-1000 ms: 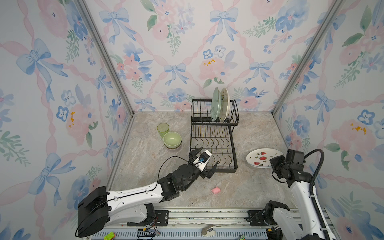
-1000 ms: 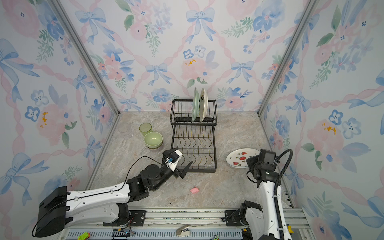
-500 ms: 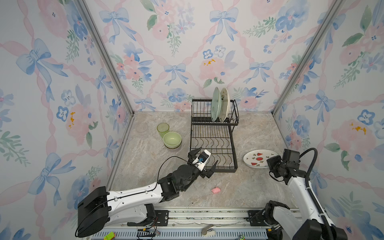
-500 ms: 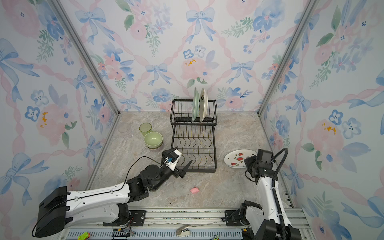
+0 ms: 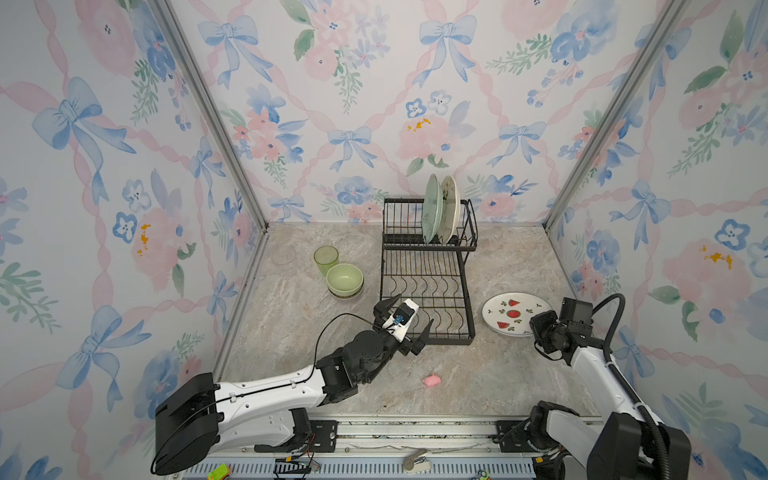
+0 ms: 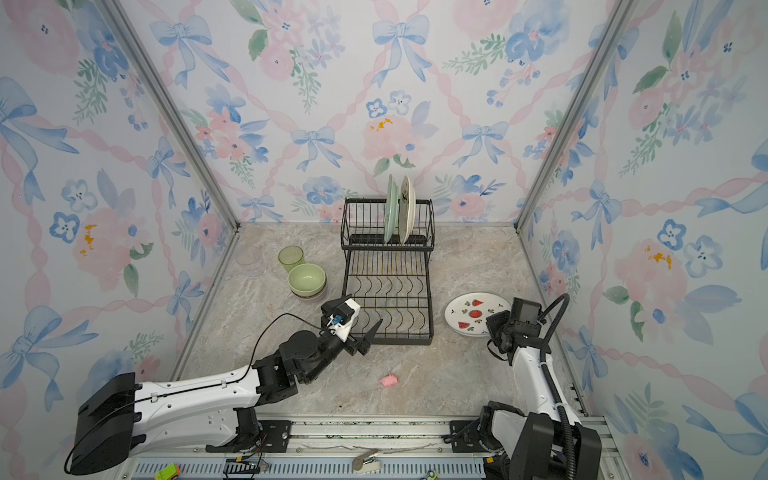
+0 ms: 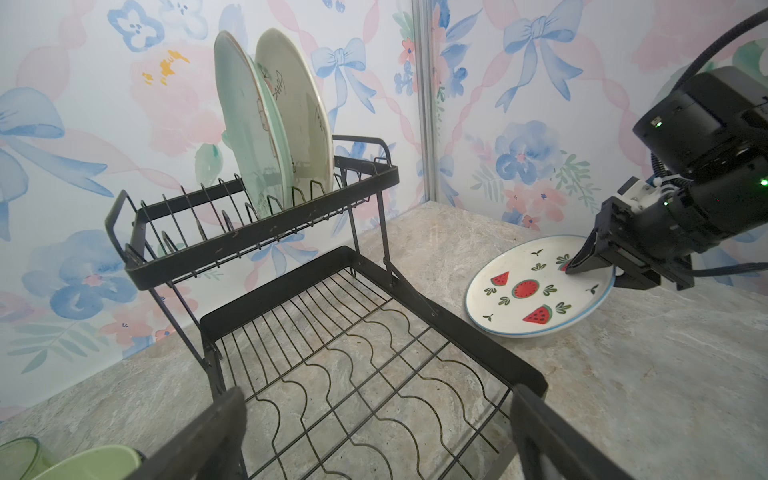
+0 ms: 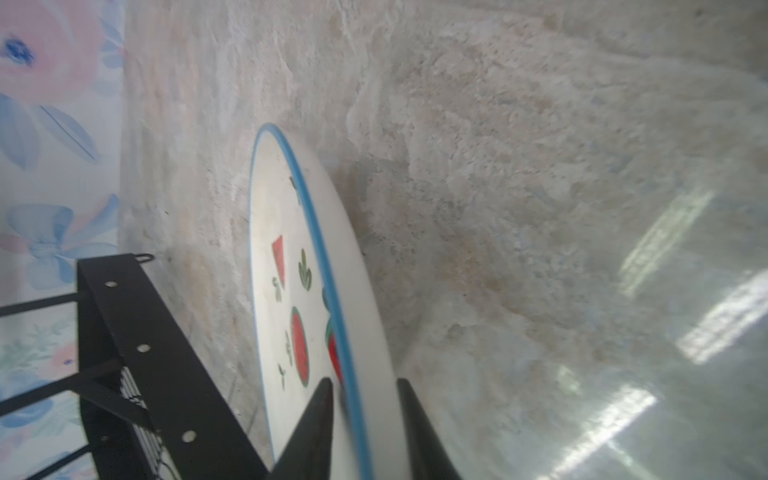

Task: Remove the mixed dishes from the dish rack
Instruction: 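Release the plate on the table while the left gripper moves toward the rack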

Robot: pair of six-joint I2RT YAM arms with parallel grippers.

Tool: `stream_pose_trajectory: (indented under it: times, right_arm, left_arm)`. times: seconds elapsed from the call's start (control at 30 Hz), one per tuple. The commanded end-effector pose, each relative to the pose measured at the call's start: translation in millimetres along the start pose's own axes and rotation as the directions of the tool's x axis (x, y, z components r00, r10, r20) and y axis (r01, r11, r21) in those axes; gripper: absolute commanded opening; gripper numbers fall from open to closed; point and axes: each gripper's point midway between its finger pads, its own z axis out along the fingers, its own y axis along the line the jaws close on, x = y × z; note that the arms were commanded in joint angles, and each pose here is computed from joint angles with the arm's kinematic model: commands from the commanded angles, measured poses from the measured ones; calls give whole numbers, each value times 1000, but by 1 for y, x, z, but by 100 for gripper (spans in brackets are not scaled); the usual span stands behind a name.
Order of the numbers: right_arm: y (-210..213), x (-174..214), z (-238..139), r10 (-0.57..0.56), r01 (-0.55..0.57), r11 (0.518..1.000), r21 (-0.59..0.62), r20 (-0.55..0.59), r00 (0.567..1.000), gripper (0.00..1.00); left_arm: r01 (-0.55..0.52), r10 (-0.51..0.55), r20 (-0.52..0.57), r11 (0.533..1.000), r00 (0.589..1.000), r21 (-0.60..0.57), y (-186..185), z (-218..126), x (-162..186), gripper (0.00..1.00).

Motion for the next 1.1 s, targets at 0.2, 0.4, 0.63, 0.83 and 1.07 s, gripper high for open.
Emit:
stream_pose_trajectory:
  times: [0.2,0.4,0.63,0.83,1.07]
  right_arm:
    - [-20,0,3,3,-3,997,78,-4,1000,49]
    - [-9,4,5,-10,12,999,37,-51,999,75]
    - [23,9,-16,-138,134,989,-56,-76,988,88]
    - [65,18,-52,-297,294,933,-206,17,955,98]
    - [111,41,-98,-473,492,791,-364,147,869,100]
  left_arm:
    - [47,-46,12,997,999,-57,16,-1,2,98]
    - [72,-72,14,996,997,-52,18,0,2,98]
    - [165,-164,33,985,986,-57,23,6,-21,98]
    - [257,-255,35,963,966,-80,33,15,-42,98]
    - [337,-339,-7,937,941,-87,45,45,-62,98]
